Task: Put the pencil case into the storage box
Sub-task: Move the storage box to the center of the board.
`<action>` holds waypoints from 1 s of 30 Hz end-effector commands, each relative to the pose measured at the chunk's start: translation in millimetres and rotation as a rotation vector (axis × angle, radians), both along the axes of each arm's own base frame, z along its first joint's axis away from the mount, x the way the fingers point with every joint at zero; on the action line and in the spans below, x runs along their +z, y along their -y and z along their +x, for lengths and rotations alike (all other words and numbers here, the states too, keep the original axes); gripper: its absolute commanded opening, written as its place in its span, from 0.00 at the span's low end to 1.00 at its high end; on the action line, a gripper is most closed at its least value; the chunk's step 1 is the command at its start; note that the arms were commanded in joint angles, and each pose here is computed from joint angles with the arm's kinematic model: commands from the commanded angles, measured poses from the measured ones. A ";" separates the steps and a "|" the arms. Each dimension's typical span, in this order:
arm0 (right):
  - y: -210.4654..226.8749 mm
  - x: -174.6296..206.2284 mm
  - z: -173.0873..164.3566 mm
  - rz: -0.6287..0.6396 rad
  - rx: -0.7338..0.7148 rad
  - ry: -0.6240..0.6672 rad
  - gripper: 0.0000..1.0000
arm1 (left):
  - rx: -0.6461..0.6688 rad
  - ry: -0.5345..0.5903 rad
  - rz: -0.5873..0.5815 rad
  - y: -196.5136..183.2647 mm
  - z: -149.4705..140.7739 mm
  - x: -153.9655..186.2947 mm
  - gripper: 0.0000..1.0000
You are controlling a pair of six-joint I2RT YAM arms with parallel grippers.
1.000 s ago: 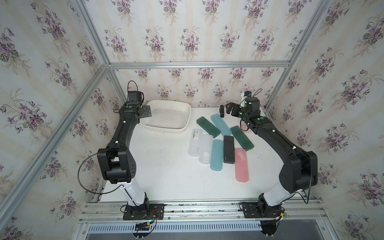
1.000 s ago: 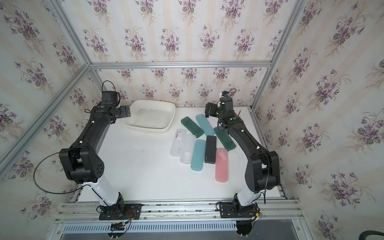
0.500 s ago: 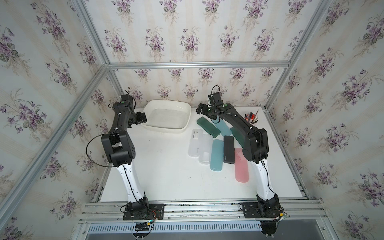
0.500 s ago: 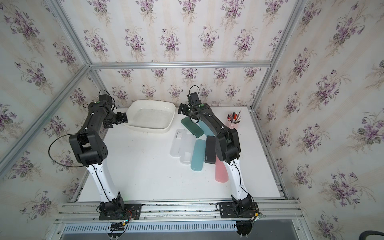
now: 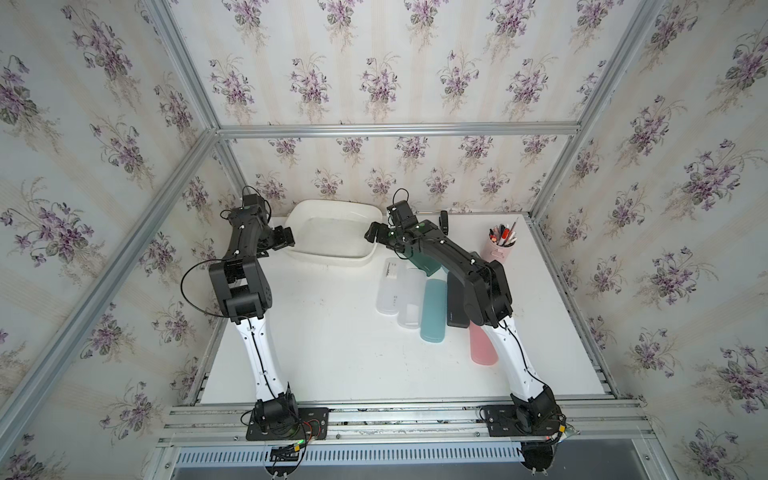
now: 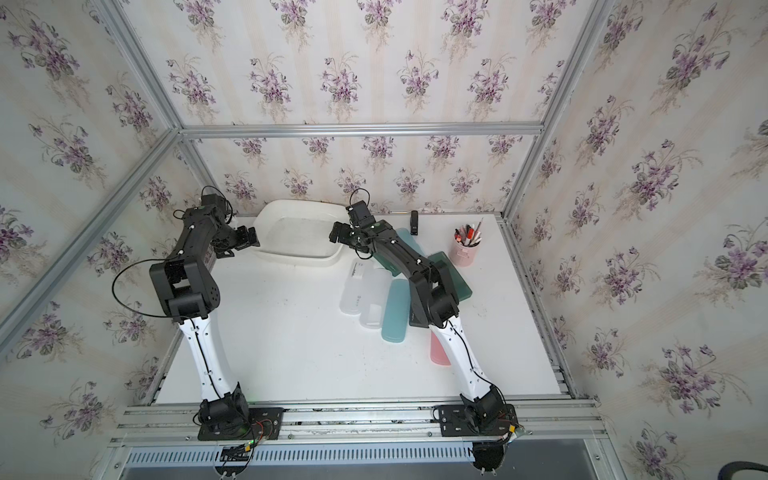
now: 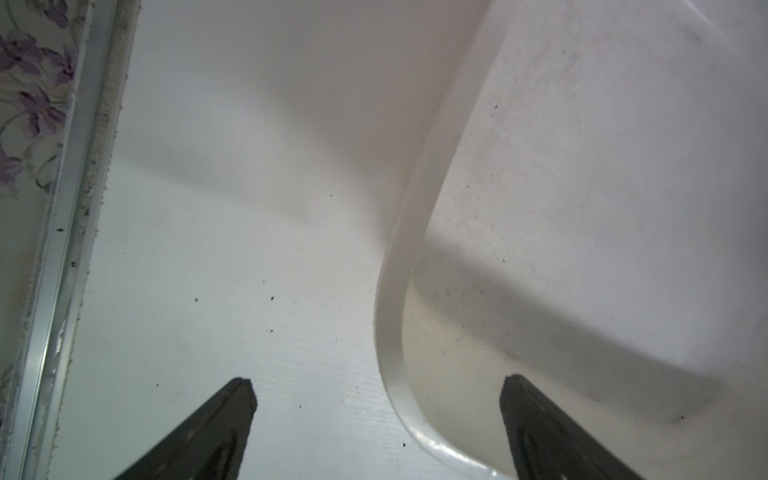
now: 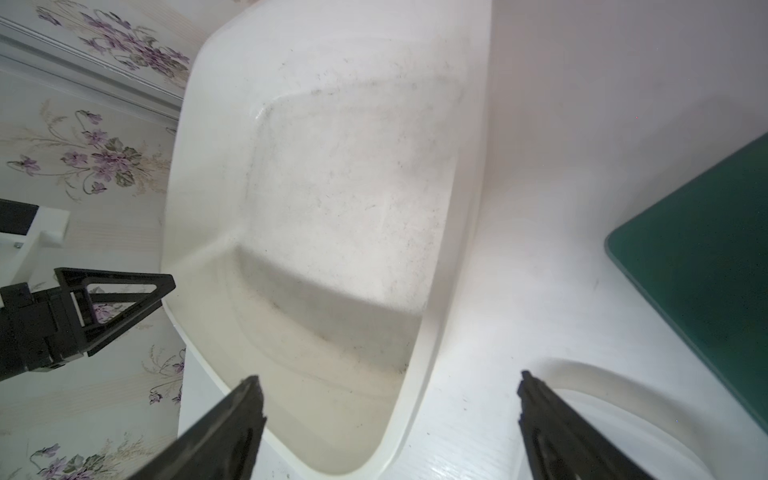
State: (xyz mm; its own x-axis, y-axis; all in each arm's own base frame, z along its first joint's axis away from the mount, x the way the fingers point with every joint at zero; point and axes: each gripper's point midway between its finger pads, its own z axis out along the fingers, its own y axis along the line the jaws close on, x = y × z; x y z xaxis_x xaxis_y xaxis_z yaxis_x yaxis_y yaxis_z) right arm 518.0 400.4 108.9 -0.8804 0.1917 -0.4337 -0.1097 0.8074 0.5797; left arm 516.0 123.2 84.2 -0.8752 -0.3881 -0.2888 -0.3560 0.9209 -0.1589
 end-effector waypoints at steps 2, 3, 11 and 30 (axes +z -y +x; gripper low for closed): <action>-3.9 -13.3 -2.6 -0.021 -0.011 -0.014 0.83 | -0.002 -0.063 -0.023 5.0 -14.6 -8.3 0.92; -4.1 -16.2 -5.4 -0.031 -0.005 -0.022 0.78 | 0.001 -0.079 -0.025 5.6 -18.6 -9.3 0.92; 12.5 -40.1 -39.2 -0.185 0.076 -0.111 0.44 | 0.028 -0.187 -0.033 16.7 -72.4 -3.1 0.91; 50.0 -37.9 -199.1 -0.289 0.307 -0.286 0.53 | 0.107 -0.391 0.056 34.3 -221.5 37.4 0.92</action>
State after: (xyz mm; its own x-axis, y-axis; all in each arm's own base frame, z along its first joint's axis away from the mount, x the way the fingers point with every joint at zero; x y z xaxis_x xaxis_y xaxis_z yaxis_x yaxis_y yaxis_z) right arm 333.7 357.2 67.6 -0.9670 -0.1606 -0.1977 -0.2264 0.8974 0.3788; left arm 309.9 89.2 116.8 -0.8857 -0.4643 0.0001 -0.4642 0.8855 0.0207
